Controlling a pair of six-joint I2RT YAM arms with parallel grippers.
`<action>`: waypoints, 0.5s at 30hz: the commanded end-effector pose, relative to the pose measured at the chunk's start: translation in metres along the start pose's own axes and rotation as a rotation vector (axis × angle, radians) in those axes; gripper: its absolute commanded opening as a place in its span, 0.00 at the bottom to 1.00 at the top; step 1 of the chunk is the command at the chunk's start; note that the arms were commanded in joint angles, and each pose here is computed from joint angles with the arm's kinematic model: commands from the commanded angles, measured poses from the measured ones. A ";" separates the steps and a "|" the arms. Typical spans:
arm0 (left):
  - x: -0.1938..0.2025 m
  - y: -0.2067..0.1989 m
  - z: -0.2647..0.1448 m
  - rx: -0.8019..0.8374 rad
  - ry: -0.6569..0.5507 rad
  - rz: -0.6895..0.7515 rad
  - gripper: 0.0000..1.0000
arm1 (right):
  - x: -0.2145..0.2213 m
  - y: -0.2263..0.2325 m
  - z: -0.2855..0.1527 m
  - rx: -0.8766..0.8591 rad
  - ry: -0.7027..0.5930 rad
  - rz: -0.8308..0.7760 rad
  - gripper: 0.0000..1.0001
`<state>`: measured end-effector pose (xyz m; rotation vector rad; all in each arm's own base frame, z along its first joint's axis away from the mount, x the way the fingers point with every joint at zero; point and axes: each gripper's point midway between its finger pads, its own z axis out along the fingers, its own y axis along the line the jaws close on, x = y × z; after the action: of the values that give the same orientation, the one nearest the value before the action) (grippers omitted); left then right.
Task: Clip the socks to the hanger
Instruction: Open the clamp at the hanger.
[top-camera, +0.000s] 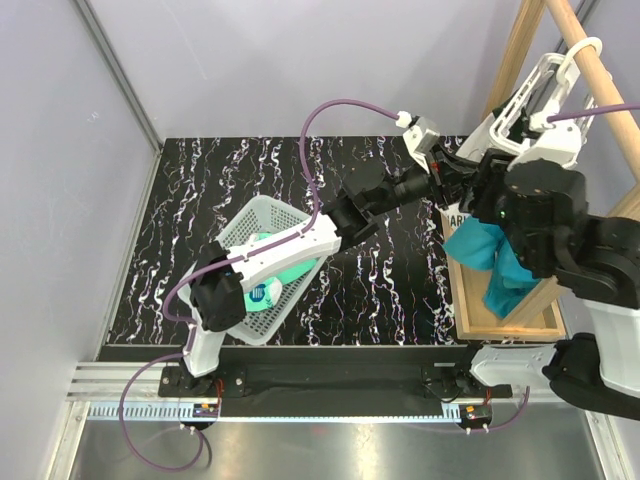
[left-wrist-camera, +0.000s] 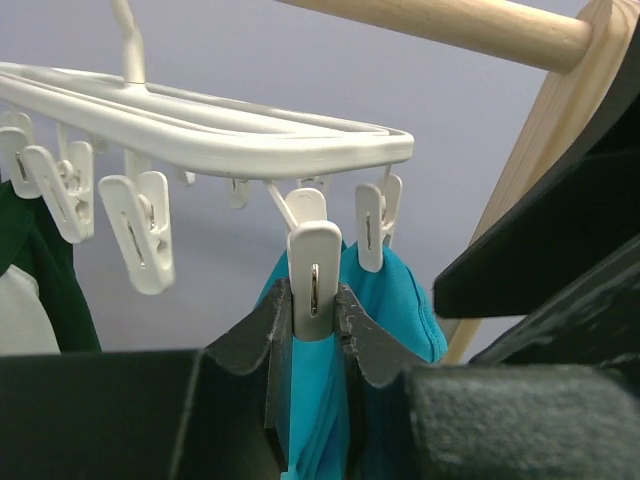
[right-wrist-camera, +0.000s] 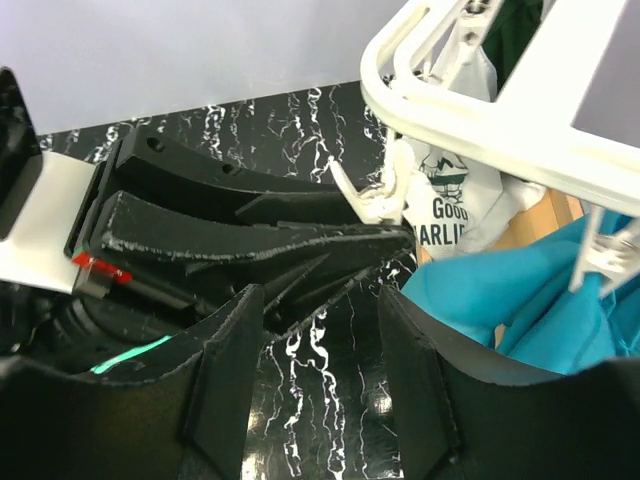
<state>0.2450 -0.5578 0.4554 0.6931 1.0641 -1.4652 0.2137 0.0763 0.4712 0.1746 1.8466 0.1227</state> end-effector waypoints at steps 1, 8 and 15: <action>-0.017 -0.016 -0.006 0.053 -0.001 -0.007 0.00 | -0.013 0.004 0.008 0.046 -0.048 0.058 0.57; -0.016 -0.005 -0.014 0.036 0.001 -0.027 0.00 | -0.013 -0.009 0.039 0.154 -0.009 0.037 0.59; -0.013 -0.002 -0.016 0.036 0.014 -0.054 0.00 | -0.021 -0.016 0.043 0.152 -0.051 0.046 0.60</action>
<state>0.2653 -0.5516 0.4272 0.6755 1.1715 -1.4705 0.2582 0.0618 0.4560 0.2970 1.8754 -0.0427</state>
